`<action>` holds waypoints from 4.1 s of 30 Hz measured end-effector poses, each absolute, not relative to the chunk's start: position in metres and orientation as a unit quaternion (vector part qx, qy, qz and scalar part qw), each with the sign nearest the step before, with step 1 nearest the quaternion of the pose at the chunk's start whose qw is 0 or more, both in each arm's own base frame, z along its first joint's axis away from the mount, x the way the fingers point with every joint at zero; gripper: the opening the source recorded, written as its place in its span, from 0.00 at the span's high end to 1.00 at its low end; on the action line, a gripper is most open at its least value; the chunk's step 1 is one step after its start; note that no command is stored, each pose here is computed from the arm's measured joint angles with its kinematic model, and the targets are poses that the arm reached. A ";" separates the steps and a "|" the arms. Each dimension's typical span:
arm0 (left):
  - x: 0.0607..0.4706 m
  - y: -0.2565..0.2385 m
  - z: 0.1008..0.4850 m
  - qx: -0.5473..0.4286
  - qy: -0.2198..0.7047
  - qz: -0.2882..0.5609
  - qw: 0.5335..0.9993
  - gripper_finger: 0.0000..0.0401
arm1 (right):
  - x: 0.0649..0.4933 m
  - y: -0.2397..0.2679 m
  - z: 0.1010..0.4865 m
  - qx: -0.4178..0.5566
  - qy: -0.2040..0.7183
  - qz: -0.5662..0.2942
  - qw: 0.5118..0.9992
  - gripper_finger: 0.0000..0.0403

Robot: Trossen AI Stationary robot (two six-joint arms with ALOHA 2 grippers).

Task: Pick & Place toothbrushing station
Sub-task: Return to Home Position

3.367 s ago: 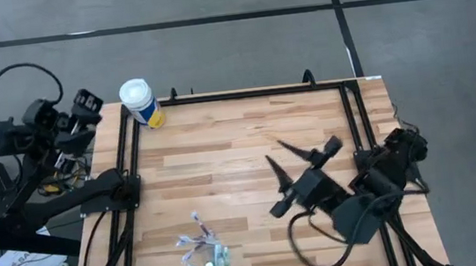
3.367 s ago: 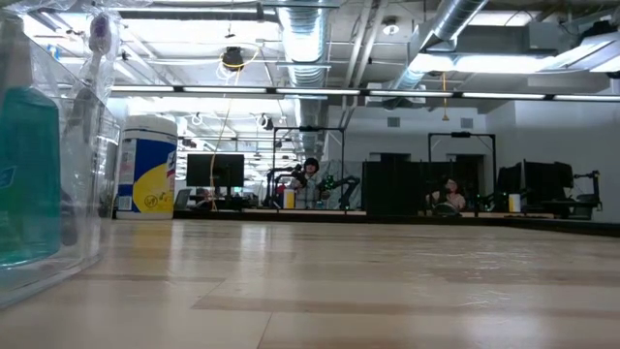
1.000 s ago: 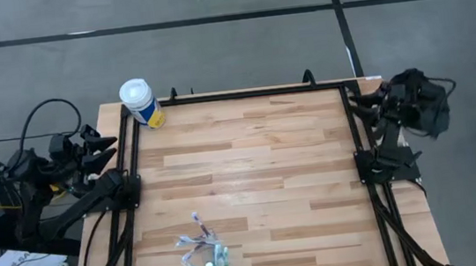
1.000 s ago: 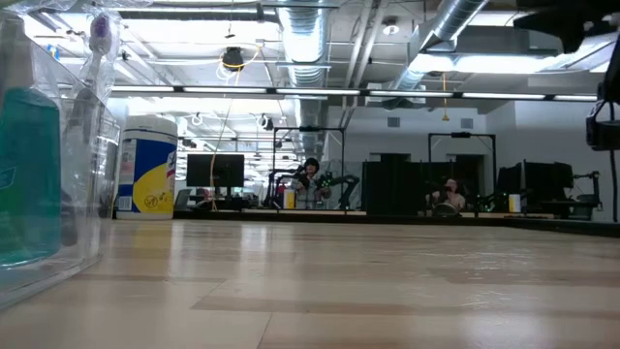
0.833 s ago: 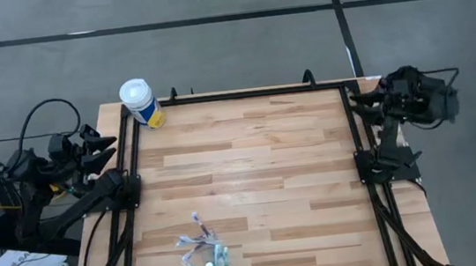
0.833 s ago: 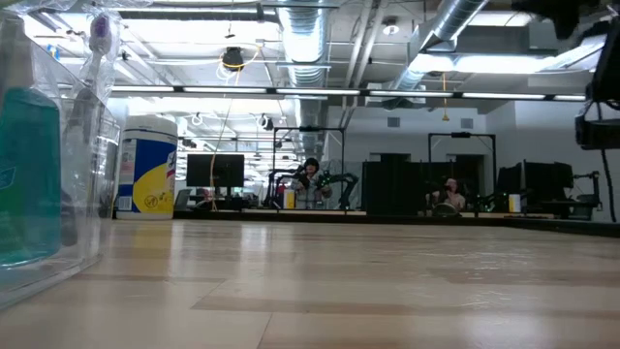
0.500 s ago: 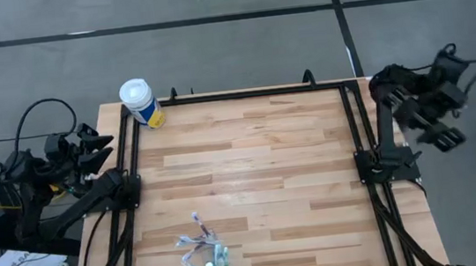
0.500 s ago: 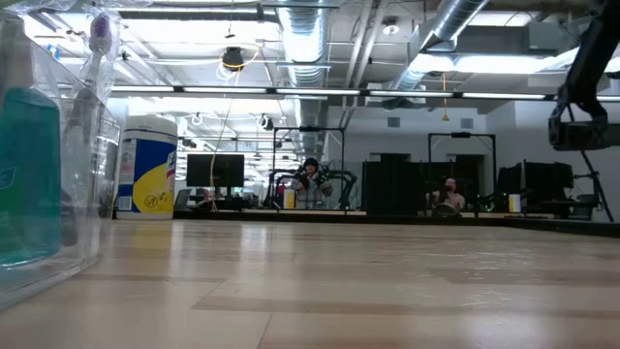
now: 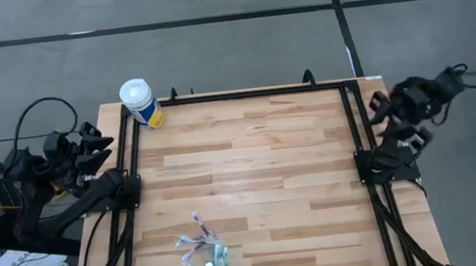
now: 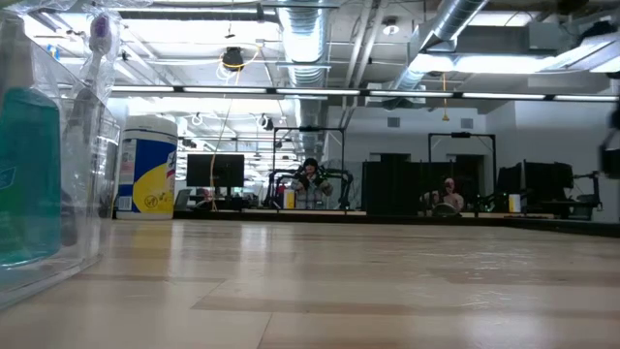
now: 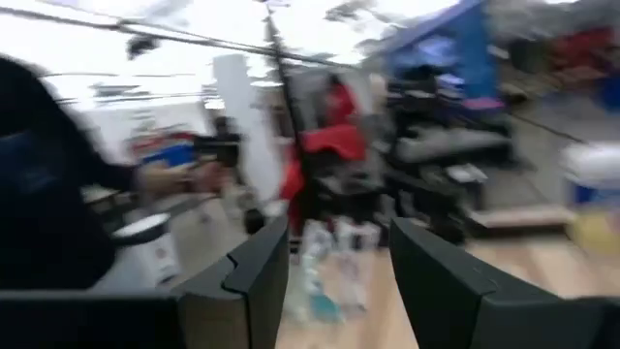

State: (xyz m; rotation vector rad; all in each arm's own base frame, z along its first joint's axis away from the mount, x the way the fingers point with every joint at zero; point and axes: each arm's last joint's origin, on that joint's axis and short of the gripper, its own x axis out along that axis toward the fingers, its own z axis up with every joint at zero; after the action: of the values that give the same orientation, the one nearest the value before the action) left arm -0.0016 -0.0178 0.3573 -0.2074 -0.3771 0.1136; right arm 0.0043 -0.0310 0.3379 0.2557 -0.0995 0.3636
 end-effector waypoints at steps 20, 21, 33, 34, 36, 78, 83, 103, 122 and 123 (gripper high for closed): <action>0.025 0.003 0.311 -0.099 -0.129 0.086 0.983 0.60 | -0.098 -0.036 0.353 0.120 -0.005 -0.055 0.991 0.58; 0.029 0.006 0.301 -0.119 -0.101 0.081 0.984 0.60 | -0.106 -0.033 0.356 0.121 -0.014 -0.065 0.990 0.58; 0.065 0.037 0.233 -0.158 -0.096 0.120 0.975 0.60 | -0.150 -0.001 0.346 0.139 0.032 -0.204 0.968 0.58; 0.068 0.039 0.227 -0.163 -0.101 0.118 0.974 0.60 | -0.151 0.001 0.344 0.136 0.042 -0.212 0.967 0.58; 0.073 0.043 0.212 -0.174 -0.111 0.115 0.972 0.60 | -0.153 0.003 0.344 0.132 0.040 -0.221 0.966 0.58; 0.081 0.049 0.183 -0.135 -0.100 0.104 0.980 0.60 | 0.091 -0.014 0.182 0.163 -0.017 -0.118 0.979 0.58; 0.082 0.049 0.182 -0.123 -0.095 0.105 0.982 0.60 | 0.098 -0.015 0.167 0.166 -0.023 -0.122 0.978 0.58; 0.083 0.065 0.167 -0.128 -0.045 0.322 0.937 0.60 | 0.099 -0.014 0.165 0.130 -0.011 -0.116 0.985 0.58; 0.090 0.074 0.151 -0.212 0.008 0.380 0.900 0.60 | 0.099 -0.014 0.165 0.130 -0.011 -0.116 0.985 0.58; 0.090 0.074 0.151 -0.211 0.008 0.380 0.901 0.60 | 0.099 -0.014 0.165 0.130 -0.011 -0.116 0.985 0.58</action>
State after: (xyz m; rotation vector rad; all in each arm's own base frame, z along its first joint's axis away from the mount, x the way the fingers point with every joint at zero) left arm 0.0900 0.0742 0.1510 -0.4359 0.0172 0.7861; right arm 0.0994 -0.0142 0.1650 0.2613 -0.0222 -0.2332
